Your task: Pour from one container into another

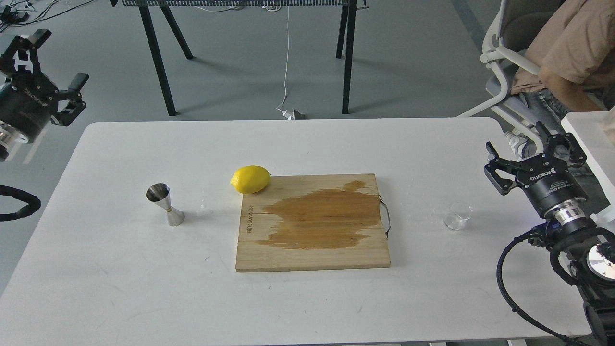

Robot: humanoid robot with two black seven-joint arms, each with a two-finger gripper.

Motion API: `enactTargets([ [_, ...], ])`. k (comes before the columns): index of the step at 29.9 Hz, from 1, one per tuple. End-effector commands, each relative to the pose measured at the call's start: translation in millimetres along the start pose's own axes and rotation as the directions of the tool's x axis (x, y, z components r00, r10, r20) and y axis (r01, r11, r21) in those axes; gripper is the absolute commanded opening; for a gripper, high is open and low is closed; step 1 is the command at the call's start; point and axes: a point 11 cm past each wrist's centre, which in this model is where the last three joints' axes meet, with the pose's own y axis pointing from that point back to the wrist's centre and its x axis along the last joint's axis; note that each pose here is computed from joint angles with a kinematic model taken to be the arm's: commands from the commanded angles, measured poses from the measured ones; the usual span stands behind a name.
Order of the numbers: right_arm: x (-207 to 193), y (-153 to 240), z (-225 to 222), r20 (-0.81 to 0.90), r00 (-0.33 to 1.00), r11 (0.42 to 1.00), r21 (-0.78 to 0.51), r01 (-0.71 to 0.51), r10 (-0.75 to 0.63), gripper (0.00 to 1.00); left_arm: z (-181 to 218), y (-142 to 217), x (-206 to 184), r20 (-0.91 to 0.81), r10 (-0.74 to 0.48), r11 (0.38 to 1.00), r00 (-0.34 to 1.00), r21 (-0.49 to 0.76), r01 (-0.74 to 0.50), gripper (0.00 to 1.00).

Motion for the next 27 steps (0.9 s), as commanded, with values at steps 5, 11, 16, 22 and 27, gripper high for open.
enactTargets([
  [5, -1, 0, 4, 0.005, 1.0, 1.0, -0.006, 0.005, -0.005, 0.99, 30, -6, -66, 0.3, -0.335, 0.942, 0.893, 0.09, 0.323, 1.0],
  [11, 2, 2, 5, 0.005, 1.0, 1.0, -0.01, -0.005, 0.005, 0.99, -6, 6, -85, 0.503, -0.368, 0.93, 0.782, 0.203, 0.307, 1.0],
  [16, 5, 3, 10, 0.001, 1.0, 1.0, -0.026, -0.012, 0.012, 0.99, -32, 22, -81, 0.681, -0.248, 0.969, 0.689, 0.179, 0.171, 1.0],
  [22, 7, 4, 17, 0.0, 1.0, 0.999, -0.05, -0.02, 0.02, 0.99, -53, 50, -87, 0.718, -0.152, 0.988, 0.679, 0.133, 0.08, 1.0],
  [27, 7, 4, 17, 0.0, 1.0, 0.999, -0.05, -0.02, 0.02, 0.99, -71, 69, -92, 0.718, -0.136, 0.989, 0.683, 0.144, 0.045, 1.0],
])
